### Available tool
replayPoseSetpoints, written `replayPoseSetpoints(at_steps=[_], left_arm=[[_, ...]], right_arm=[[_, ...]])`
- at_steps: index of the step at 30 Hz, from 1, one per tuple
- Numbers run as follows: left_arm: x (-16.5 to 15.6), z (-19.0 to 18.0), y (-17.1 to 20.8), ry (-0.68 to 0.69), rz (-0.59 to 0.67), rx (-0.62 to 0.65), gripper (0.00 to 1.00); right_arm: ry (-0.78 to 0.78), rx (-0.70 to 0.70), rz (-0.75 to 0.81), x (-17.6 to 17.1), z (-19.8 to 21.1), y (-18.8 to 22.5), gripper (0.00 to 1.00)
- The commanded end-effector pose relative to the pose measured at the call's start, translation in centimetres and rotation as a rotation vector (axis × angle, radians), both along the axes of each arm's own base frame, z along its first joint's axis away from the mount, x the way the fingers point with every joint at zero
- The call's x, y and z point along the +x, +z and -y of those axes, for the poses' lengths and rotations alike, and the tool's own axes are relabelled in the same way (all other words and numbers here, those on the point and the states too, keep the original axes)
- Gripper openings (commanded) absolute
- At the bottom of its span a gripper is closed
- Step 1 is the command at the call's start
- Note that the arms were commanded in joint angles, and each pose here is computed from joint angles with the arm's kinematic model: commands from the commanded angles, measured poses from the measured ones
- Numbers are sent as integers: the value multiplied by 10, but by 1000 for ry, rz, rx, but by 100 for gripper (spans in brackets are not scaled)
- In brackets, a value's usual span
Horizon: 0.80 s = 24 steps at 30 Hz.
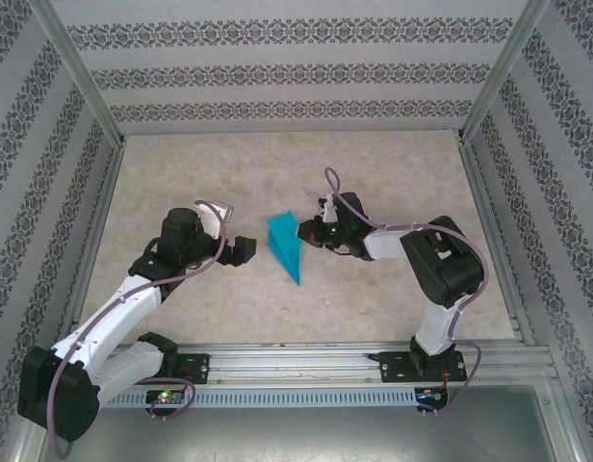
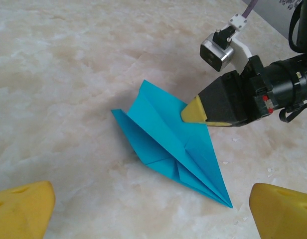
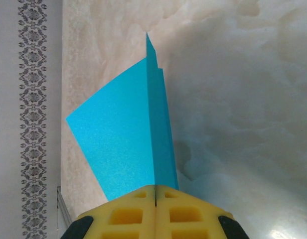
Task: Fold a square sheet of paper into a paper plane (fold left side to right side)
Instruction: Place the paper plane at the center of the table.
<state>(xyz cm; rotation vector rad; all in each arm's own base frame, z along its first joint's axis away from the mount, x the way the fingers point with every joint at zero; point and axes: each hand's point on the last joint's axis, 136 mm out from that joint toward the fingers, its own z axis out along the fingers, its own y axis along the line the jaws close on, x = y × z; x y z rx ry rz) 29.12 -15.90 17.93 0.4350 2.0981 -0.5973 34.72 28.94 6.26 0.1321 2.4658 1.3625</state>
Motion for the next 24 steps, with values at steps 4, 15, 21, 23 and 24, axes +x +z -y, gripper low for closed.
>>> replayPoseSetpoints(at_steps=[4,15,21,23,24], left_arm=[[6,3,0,-30,31,-4,100],[6,2,-1,-28,29,5,100],[6,2,-2,-27,25,10,100],[6,2,-3,-31,24,9,100],[6,3,-3,-32,24,8,100]], right_arm=[[-46,-41,-5,5,9,-23,0],[-55,-61,-12,1,20,-26,10],[-53,-69,1,0,21,-19,23],[-58,-83,8,-1,24,-17,29],[-59,-93,13,-1,25,-15,32]])
